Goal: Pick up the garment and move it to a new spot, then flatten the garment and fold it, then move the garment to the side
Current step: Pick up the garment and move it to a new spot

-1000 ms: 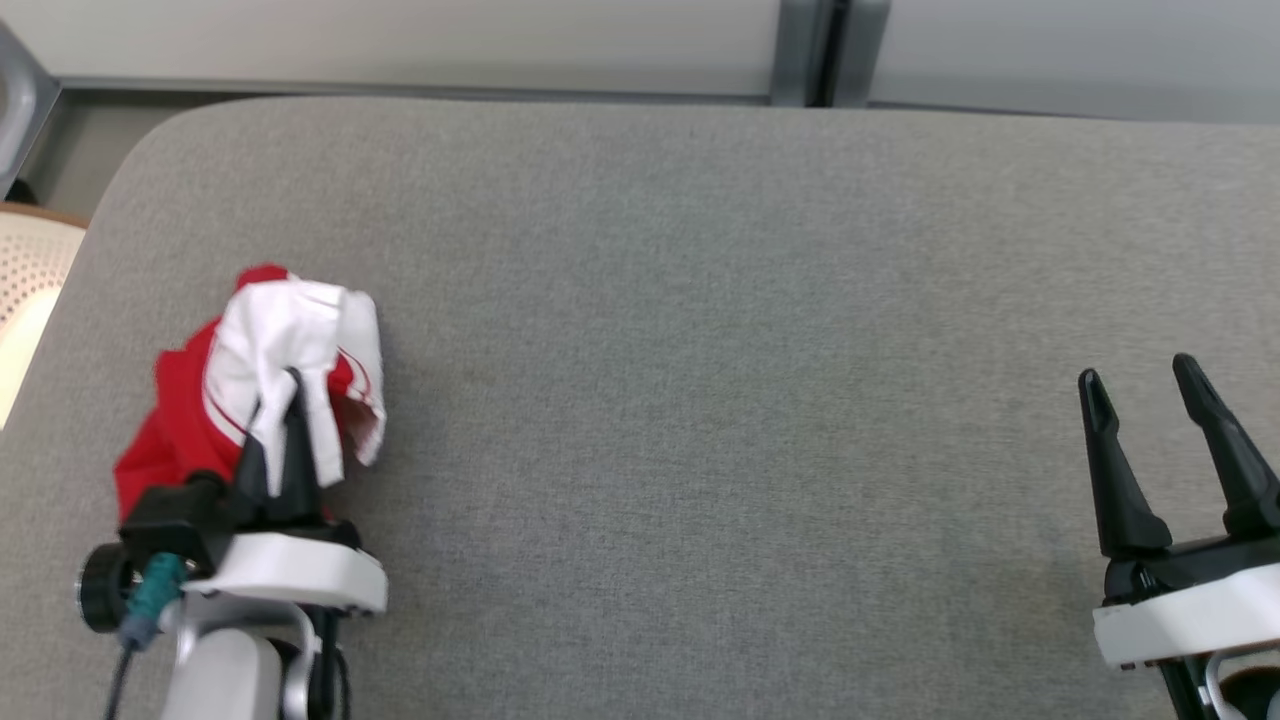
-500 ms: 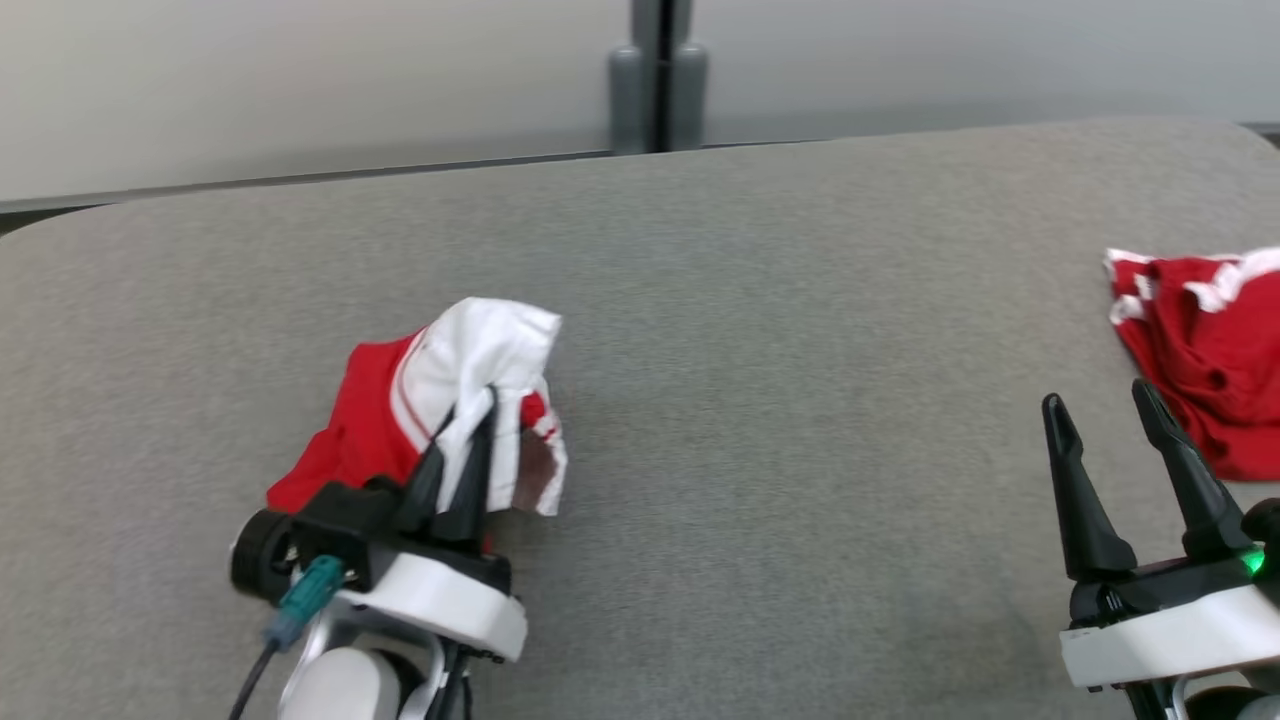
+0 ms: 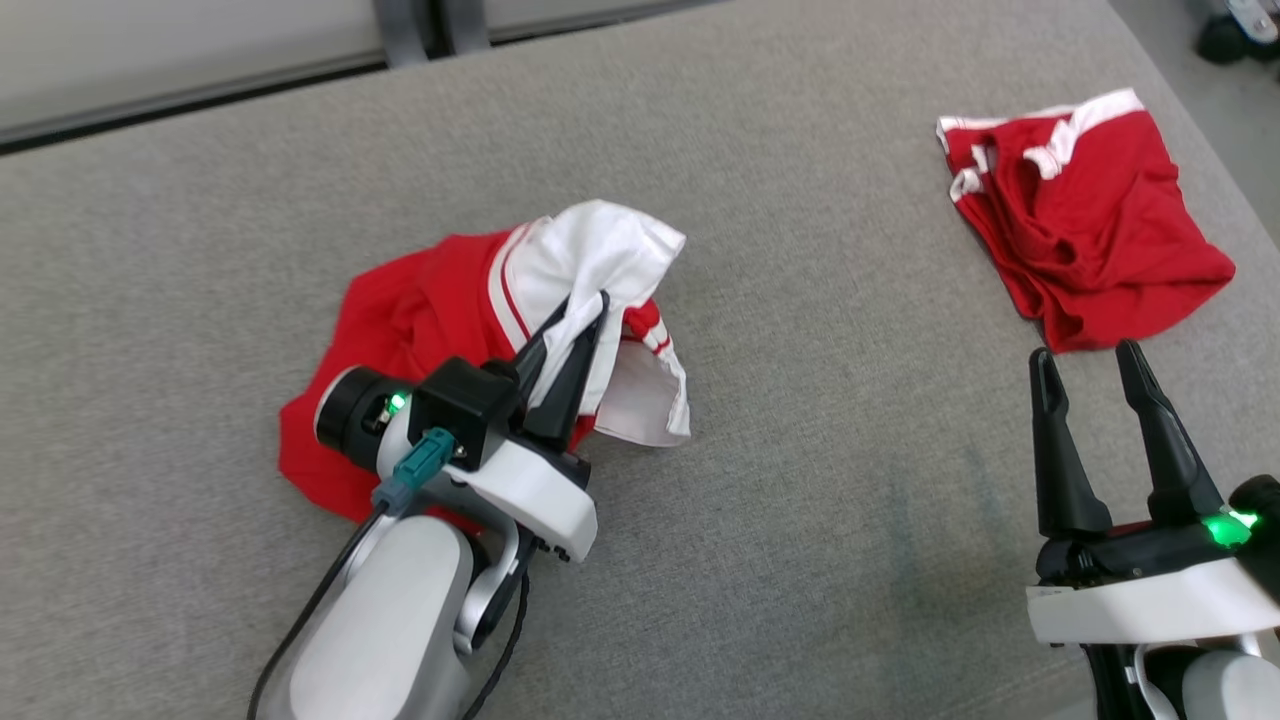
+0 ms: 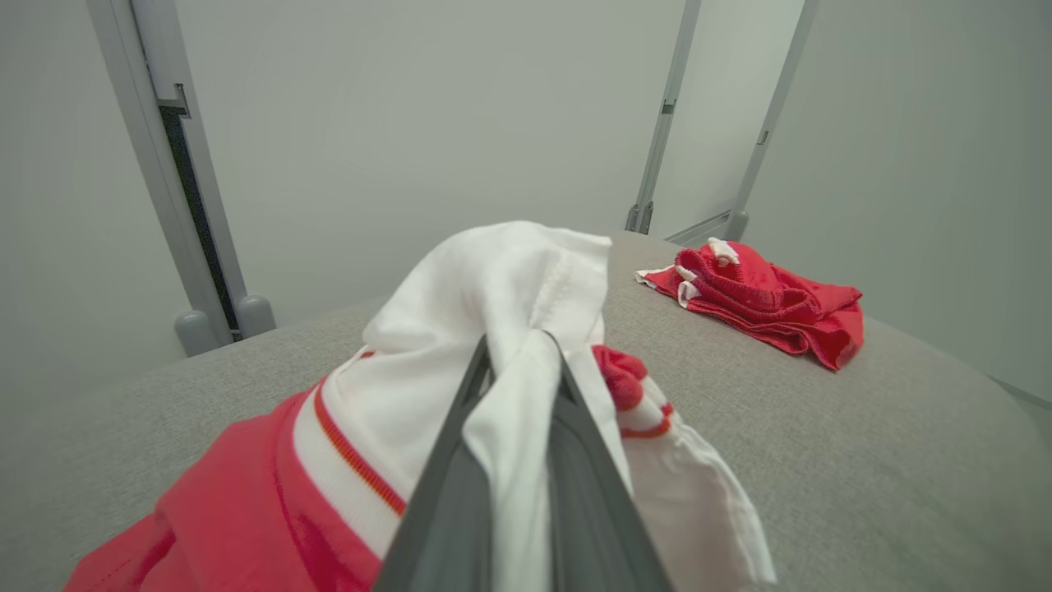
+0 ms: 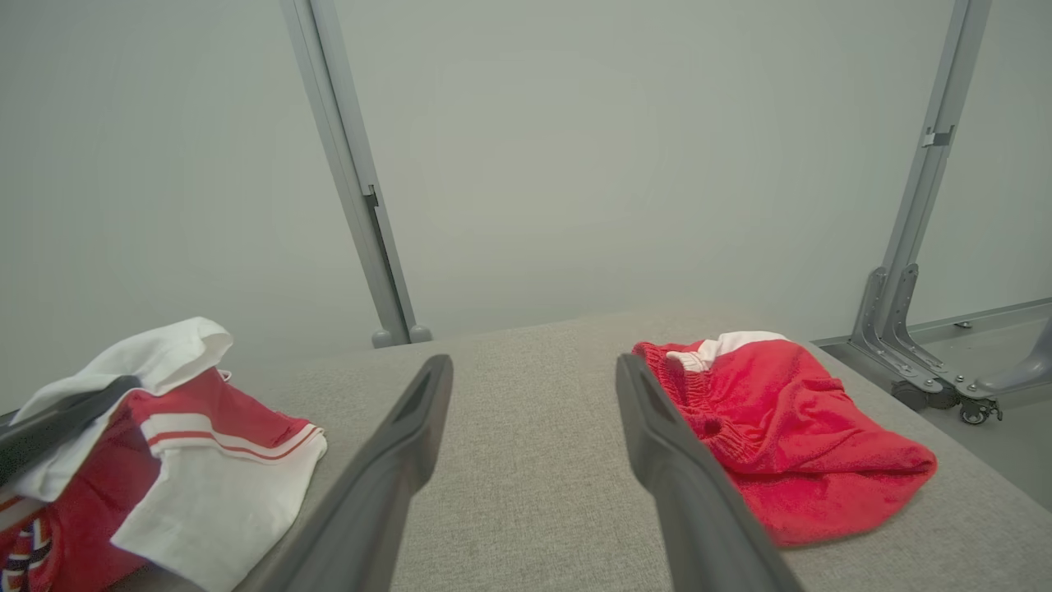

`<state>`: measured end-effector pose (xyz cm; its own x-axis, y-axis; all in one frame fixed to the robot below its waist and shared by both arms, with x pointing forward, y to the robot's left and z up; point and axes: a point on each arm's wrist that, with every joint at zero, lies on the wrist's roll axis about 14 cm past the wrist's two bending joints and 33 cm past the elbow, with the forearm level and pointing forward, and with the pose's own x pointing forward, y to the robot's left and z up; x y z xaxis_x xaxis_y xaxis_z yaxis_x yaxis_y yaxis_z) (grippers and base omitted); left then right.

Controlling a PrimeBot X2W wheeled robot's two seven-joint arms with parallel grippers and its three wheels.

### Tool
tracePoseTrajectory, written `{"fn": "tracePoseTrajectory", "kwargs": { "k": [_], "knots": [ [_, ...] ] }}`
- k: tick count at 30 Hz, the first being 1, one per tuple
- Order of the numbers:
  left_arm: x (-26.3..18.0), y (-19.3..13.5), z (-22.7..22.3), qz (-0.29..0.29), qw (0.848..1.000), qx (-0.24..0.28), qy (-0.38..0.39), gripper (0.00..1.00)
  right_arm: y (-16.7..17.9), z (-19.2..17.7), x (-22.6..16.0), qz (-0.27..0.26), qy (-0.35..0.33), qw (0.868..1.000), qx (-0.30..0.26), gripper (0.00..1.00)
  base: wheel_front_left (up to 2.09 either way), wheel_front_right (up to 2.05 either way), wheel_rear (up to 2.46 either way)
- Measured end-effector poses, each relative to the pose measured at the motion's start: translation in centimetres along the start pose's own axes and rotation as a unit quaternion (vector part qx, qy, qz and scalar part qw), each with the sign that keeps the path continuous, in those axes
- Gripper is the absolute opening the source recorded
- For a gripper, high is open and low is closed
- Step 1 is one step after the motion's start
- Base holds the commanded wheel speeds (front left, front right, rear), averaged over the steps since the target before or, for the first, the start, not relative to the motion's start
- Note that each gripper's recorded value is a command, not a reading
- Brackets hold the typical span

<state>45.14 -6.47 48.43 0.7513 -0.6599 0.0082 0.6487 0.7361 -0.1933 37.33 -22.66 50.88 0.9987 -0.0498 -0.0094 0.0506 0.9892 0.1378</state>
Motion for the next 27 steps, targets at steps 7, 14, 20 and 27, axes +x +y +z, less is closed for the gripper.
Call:
{"fn": "tracePoseTrajectory", "kwargs": {
  "k": [7, 14, 20, 27],
  "knots": [
    [2.7, 0.4, -4.1, -0.019, 0.999, -0.023, 0.031, 0.4, -0.6, -3.0, 1.5, -0.01, 0.028, 1.0, 0.004, 1.0, 0.0, 0.0, 0.0],
    [1.8, 0.4, -3.0, -0.02, 0.999, -0.03, 0.007, 1.0, 0.4, -3.3, 2.5, 0.014, 0.028, 1.0, 0.003, 1.0, 0.0, 0.0, 0.0],
    [-0.7, 3.0, 0.4, 0.05, 0.997, -0.025, -0.046, 1.0, 1.8, -2.4, 3.2, 0.043, 0.018, 0.999, 0.001, 1.0, 0.0, 0.0, 0.0],
    [-6.7, 10.1, 3.5, 0.195, 0.977, 0.007, -0.082, 1.0, 3.9, -1.7, 3.7, 0.078, 0.015, 0.997, 0.001, 1.0, 0.0, 0.0, 0.0]
  ]
}}
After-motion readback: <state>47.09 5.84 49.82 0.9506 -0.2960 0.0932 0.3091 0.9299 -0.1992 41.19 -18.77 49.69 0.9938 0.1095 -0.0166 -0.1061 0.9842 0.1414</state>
